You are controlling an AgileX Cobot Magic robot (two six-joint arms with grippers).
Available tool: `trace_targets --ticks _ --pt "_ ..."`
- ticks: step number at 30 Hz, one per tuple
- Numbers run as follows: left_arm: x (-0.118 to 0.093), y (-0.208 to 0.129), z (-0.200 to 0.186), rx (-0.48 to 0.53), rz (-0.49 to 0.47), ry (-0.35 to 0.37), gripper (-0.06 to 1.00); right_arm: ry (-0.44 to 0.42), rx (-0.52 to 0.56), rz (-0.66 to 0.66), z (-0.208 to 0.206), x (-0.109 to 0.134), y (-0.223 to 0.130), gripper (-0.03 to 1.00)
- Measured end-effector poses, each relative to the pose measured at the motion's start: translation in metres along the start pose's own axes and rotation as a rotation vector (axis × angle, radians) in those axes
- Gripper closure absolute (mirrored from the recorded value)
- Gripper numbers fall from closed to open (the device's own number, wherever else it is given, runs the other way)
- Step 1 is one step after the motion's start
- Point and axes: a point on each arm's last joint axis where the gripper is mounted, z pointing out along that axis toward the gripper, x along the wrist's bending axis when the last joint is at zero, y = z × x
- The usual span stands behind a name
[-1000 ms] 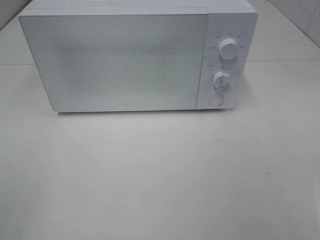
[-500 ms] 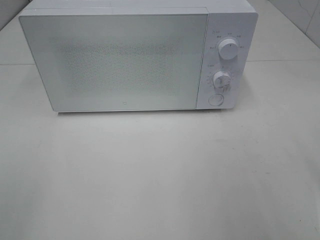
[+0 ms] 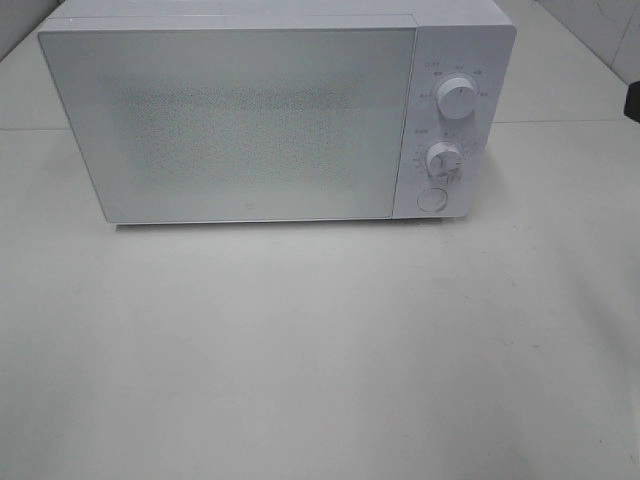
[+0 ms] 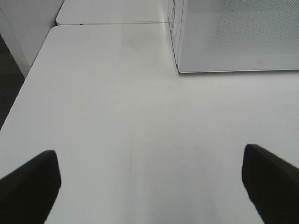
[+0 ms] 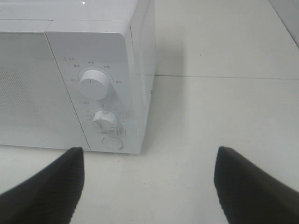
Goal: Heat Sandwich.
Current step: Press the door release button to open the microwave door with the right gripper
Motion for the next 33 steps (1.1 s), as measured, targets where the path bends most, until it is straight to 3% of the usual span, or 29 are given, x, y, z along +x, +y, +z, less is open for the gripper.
trace_targets --ticks 12,18,28,33 --pt "0.000 0.000 0.000 0.000 0.000 0.000 -0.05 0.022 -0.060 0.002 0.039 0.002 0.000 0.22" --pt "0.000 0.000 0.000 0.000 0.000 0.000 -0.05 0.039 -0.115 -0.038 0.059 0.003 -0.021 0.22" --pt "0.000 0.000 0.000 0.000 0.000 0.000 -0.05 -0.020 -0.091 -0.004 0.084 -0.004 -0.060 0.22" --pt "0.000 0.000 0.000 0.000 0.000 0.000 -0.05 -0.009 -0.089 -0.021 0.088 0.007 -0.073 0.22"
